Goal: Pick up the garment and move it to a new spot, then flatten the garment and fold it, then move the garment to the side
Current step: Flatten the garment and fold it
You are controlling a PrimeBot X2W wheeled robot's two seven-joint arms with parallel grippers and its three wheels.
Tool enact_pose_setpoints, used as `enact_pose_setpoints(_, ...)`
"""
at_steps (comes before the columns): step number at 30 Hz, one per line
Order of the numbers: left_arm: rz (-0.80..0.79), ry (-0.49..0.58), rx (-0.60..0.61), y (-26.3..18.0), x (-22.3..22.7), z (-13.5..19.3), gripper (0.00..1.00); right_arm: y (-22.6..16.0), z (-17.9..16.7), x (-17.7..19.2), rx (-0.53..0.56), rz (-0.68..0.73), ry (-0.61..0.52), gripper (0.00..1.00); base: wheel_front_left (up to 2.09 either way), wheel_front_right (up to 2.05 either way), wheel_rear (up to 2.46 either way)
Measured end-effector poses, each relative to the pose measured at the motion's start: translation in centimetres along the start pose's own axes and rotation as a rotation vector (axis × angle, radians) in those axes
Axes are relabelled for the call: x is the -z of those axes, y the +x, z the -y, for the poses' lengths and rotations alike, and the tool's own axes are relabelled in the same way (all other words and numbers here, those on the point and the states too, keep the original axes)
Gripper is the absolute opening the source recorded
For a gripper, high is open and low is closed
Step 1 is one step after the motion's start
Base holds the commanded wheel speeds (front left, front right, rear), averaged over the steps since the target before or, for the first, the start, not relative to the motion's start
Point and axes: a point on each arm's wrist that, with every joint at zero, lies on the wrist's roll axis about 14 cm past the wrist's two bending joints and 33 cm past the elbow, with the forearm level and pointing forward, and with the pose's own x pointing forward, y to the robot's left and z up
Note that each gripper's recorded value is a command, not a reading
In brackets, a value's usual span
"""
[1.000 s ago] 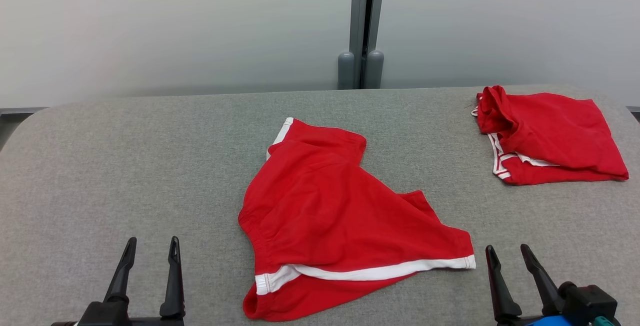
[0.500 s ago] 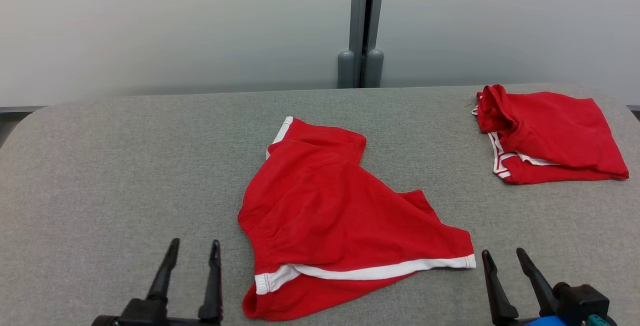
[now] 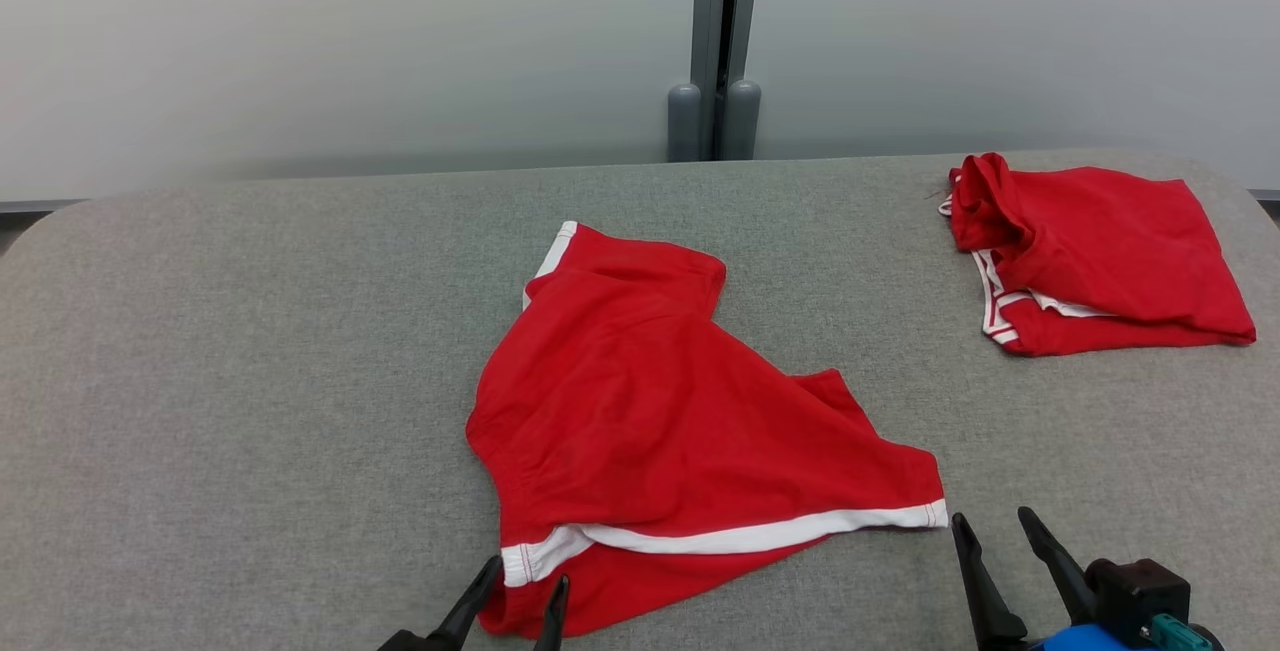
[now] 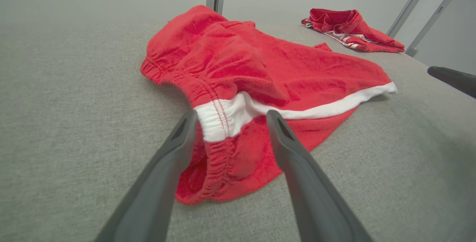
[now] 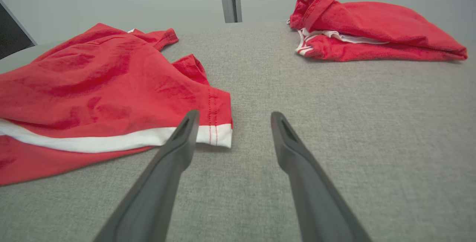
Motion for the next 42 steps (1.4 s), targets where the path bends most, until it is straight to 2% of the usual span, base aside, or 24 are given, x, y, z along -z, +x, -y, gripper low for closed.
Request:
enact_pose_setpoints(10,-0.055,-0.015,0.052,1.1,1.3,0.9,1.00,-0.1,0.2,0.8,0.006,-0.027,0.002,1.00,0.00,0.00,0.00)
enact_pose_setpoints(13,-0.069,-0.042,0.050,1.1,1.7,1.1,1.00,-0.1,0.3,0.9,0.008,-0.030,0.006,1.00,0.00,0.00,0.00)
enact_pose_setpoints(22,-0.100,-0.033,0.060,1.3,2.5,1.1,1.00,0.0,0.2,1.4,0.006,-0.047,0.007,1.00,0.00,0.00,0.00)
enact_pose_setpoints(29,-0.091,-0.040,0.122,2.9,1.8,2.8,1.00,0.9,-0.4,2.0,-0.026,-0.077,-0.010,1.00,0.00,0.00,0.00)
enact_pose_setpoints(30,-0.087,-0.043,0.129,3.2,1.6,2.9,0.87,1.1,-0.5,2.0,-0.031,-0.080,-0.015,1.00,0.00,0.00,0.00)
enact_pose_setpoints(31,-0.088,-0.043,0.138,3.4,1.6,3.1,0.52,1.2,-0.6,2.1,-0.036,-0.084,-0.019,1.00,0.00,0.00,0.00)
enact_pose_setpoints(33,-0.088,-0.045,0.148,3.6,1.5,3.4,0.00,1.4,-0.7,2.2,-0.045,-0.090,-0.028,1.00,0.00,0.00,0.00)
enact_pose_setpoints(37,-0.083,-0.050,0.145,4.1,1.1,3.0,0.00,1.9,-0.9,2.5,-0.058,-0.107,-0.032,1.00,0.00,0.00,0.00)
enact_pose_setpoints(42,-0.077,-0.046,0.096,3.9,0.9,0.8,0.00,2.5,-1.4,2.8,-0.084,-0.123,-0.035,1.00,0.00,0.00,0.00)
